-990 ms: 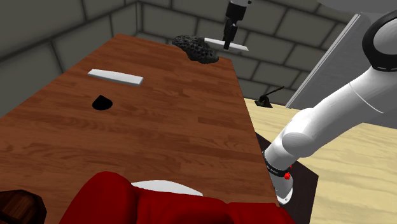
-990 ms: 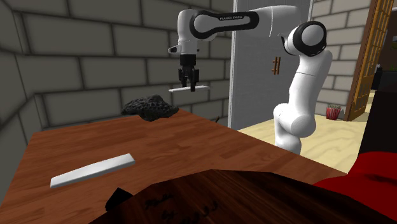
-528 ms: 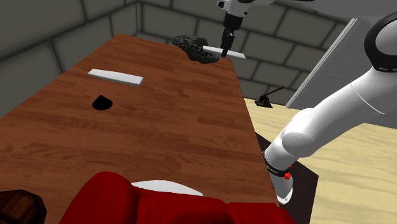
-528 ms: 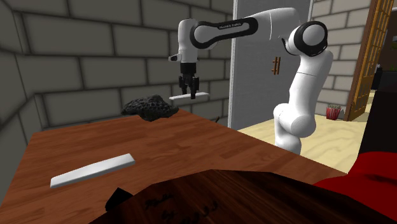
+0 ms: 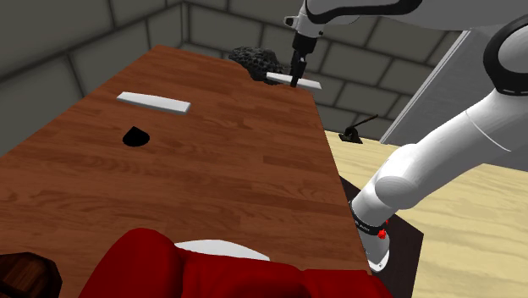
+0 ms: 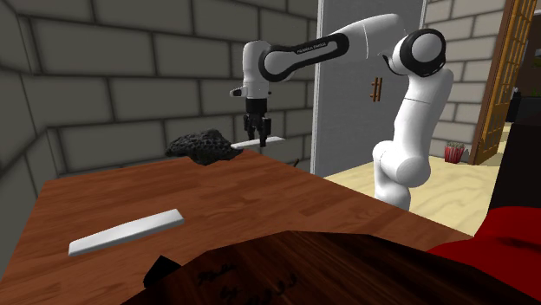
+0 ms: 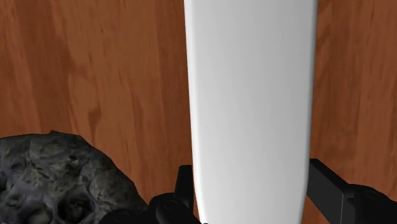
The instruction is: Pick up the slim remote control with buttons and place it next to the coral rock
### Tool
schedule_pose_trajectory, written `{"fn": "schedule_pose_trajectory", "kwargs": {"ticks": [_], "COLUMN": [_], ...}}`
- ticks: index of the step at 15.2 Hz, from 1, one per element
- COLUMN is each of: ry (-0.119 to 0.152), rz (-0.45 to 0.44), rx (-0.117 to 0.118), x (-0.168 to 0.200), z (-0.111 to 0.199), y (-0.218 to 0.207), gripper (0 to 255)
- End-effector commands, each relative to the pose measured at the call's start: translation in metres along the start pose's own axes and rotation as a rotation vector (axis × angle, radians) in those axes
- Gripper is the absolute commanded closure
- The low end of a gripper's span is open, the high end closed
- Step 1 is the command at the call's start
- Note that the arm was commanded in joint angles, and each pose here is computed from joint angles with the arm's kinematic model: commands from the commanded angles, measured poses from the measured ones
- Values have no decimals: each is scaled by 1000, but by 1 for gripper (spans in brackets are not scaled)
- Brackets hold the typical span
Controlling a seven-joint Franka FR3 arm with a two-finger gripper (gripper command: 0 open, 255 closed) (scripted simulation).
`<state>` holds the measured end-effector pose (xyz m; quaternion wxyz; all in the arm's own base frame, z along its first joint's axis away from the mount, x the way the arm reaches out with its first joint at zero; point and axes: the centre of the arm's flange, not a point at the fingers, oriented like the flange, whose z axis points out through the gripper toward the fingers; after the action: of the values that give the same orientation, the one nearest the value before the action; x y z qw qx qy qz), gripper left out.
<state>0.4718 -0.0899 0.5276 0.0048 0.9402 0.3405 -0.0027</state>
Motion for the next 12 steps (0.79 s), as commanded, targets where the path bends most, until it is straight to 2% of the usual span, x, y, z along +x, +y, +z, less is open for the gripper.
{"fn": "schedule_pose_trajectory", "kwargs": {"ticks": [1, 12], "ry": [1, 1], "rz": [0, 0], "rx": [-1, -1], "x": [0, 0], "z": [10, 68], "y": [-1, -1], "gripper": [255, 255]}}
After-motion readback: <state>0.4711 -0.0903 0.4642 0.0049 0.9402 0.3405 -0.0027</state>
